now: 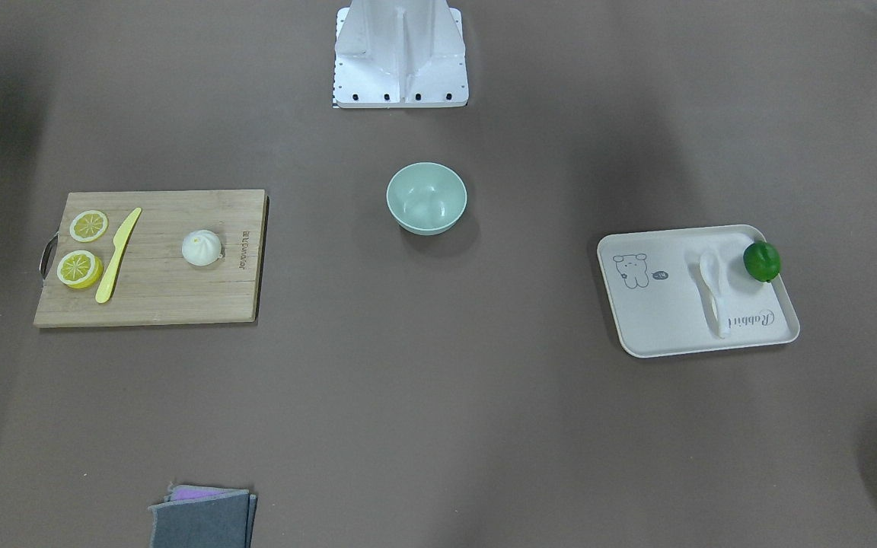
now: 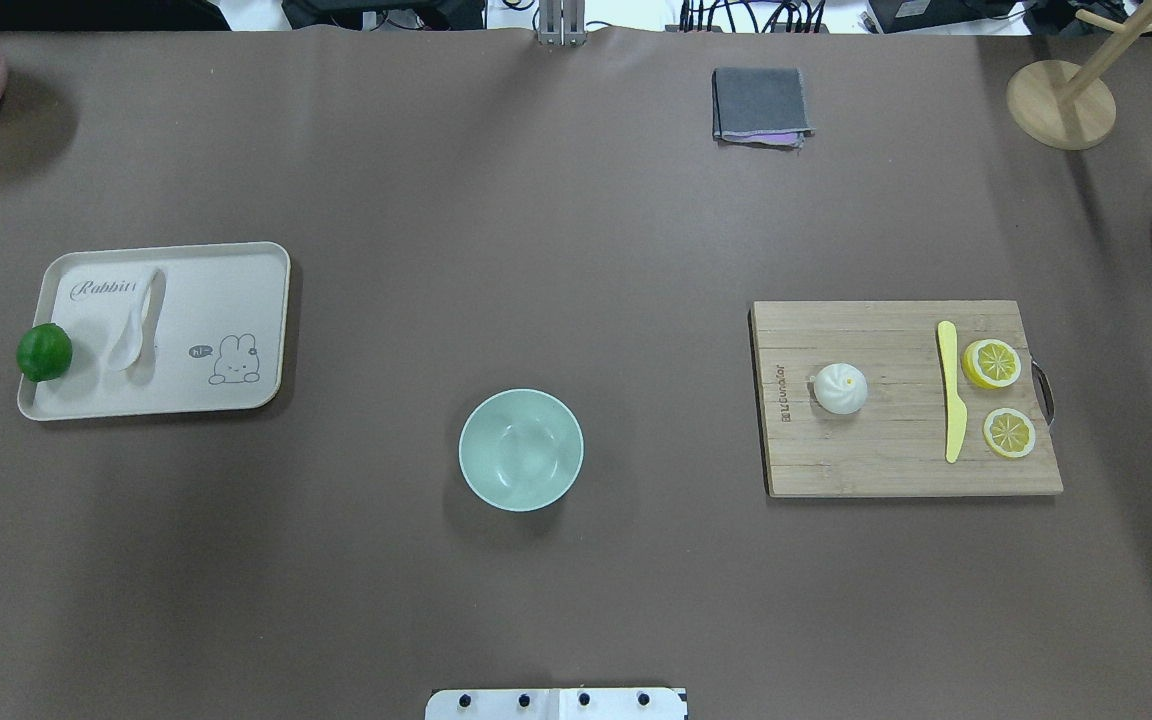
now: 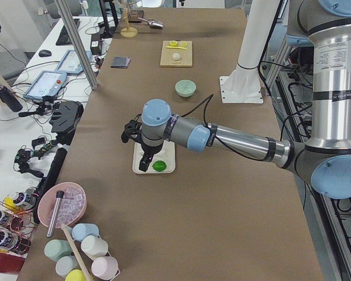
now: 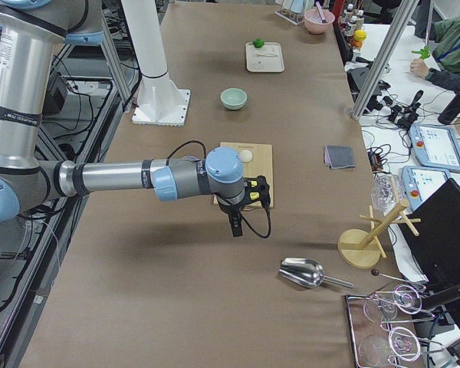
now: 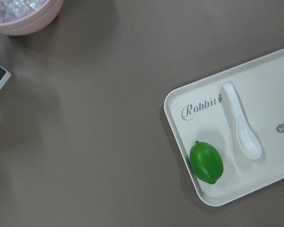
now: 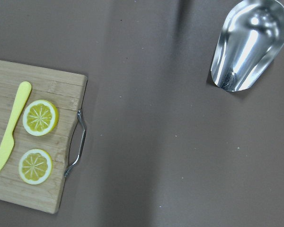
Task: Put spoon and bun in bowl
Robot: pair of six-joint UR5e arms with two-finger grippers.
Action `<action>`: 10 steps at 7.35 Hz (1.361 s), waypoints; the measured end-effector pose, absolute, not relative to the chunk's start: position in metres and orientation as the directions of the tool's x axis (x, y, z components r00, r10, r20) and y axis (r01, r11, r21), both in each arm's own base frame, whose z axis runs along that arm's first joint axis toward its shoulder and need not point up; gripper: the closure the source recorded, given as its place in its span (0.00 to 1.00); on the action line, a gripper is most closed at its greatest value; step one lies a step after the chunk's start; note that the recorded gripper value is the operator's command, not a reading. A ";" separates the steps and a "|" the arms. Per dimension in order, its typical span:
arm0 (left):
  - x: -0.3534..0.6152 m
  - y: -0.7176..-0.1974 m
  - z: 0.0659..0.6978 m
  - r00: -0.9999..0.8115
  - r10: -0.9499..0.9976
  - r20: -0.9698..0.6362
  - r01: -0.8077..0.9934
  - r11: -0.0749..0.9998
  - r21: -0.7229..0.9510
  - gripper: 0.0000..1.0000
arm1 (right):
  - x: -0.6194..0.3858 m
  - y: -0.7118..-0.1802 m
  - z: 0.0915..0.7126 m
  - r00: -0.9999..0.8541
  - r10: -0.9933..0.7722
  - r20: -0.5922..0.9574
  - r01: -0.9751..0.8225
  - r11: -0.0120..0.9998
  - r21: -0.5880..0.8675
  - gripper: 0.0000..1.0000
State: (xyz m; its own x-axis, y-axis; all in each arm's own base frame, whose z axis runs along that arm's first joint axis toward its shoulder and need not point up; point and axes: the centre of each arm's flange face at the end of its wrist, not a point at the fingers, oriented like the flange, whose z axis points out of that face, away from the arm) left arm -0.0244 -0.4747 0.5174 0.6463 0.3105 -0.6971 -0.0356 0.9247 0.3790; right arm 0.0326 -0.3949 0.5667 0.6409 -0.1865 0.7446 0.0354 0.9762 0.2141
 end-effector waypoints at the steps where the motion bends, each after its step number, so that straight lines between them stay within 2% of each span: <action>1: -0.022 -0.478 0.511 0.642 0.322 -0.696 -0.008 0.910 0.415 0.02 | 0.024 -0.398 0.552 0.636 -0.168 0.753 0.020 0.979 0.202 0.00; 3: 0.012 -0.483 0.511 0.616 0.328 -0.716 0.000 0.910 0.416 0.01 | -0.009 -0.411 0.518 0.628 -0.122 0.768 -0.010 0.986 0.166 0.00; 7: 0.096 -0.516 0.510 0.619 0.195 -0.760 0.032 0.962 0.272 0.02 | -0.124 -0.439 0.454 0.642 0.008 0.767 -0.123 0.988 0.092 0.00; 10: 0.169 -0.539 0.498 0.663 0.141 -0.735 0.061 0.969 0.240 0.02 | -0.205 -0.436 0.425 0.670 0.058 0.740 -0.178 0.980 0.085 0.00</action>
